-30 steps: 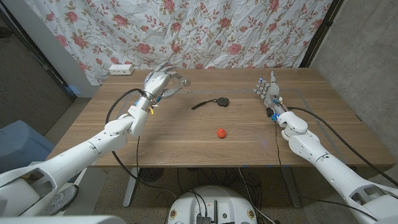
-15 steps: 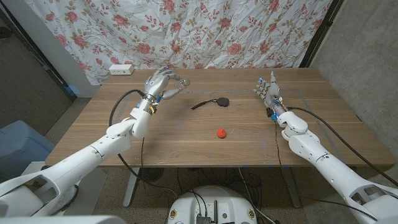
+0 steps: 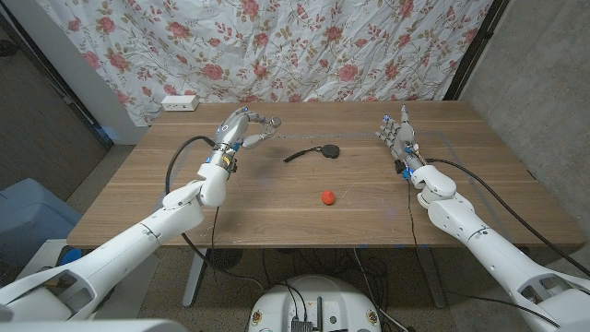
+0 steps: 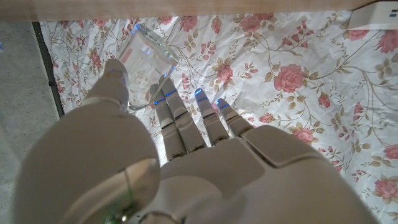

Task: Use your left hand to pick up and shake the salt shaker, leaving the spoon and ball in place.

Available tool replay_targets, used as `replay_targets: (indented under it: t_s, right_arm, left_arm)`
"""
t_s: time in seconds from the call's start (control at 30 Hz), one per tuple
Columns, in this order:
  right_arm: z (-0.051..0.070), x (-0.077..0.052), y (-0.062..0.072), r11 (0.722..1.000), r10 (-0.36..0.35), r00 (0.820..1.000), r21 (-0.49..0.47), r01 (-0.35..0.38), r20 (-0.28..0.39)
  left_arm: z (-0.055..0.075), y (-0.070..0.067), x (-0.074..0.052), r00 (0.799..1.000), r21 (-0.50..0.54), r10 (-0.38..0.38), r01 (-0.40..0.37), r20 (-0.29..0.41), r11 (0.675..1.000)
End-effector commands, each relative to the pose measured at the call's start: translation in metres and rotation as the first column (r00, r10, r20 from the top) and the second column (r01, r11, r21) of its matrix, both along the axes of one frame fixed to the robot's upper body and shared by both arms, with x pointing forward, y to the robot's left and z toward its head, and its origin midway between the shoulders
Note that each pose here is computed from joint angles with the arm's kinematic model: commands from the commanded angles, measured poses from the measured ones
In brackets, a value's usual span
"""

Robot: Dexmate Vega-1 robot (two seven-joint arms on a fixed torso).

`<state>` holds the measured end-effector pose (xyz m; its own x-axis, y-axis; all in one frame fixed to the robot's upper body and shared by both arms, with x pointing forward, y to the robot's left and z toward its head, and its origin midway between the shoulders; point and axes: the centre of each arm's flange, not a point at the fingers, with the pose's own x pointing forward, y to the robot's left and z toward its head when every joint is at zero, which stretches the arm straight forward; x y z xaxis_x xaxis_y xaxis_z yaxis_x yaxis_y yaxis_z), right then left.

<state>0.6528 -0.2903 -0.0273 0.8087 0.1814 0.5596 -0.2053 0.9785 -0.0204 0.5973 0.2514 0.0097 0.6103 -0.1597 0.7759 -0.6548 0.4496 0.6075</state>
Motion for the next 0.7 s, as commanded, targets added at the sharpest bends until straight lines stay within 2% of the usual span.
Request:
replay_targets:
  t_s: [0.03,0.37,0.7]
  right_arm:
    - [0.0,0.0,0.0,1.0,0.0,1.0,0.0,0.0,0.0]
    - [0.0,0.0,0.0,1.0,0.0,1.0,0.0,0.0,0.0]
    - [0.0,0.0,0.0,1.0,0.0,1.0,0.0,0.0,0.0]
  left_arm:
    - [-0.014,-0.006,0.004,0.991,-0.154,-0.071,0.052,-0.117,0.987]
    - [-0.023,-0.012,0.006,0.973,-0.228,-0.131,0.086,-0.19,0.97]
    - [-0.033,-0.013,0.007,0.944,-0.325,-0.201,0.11,-0.261,0.939]
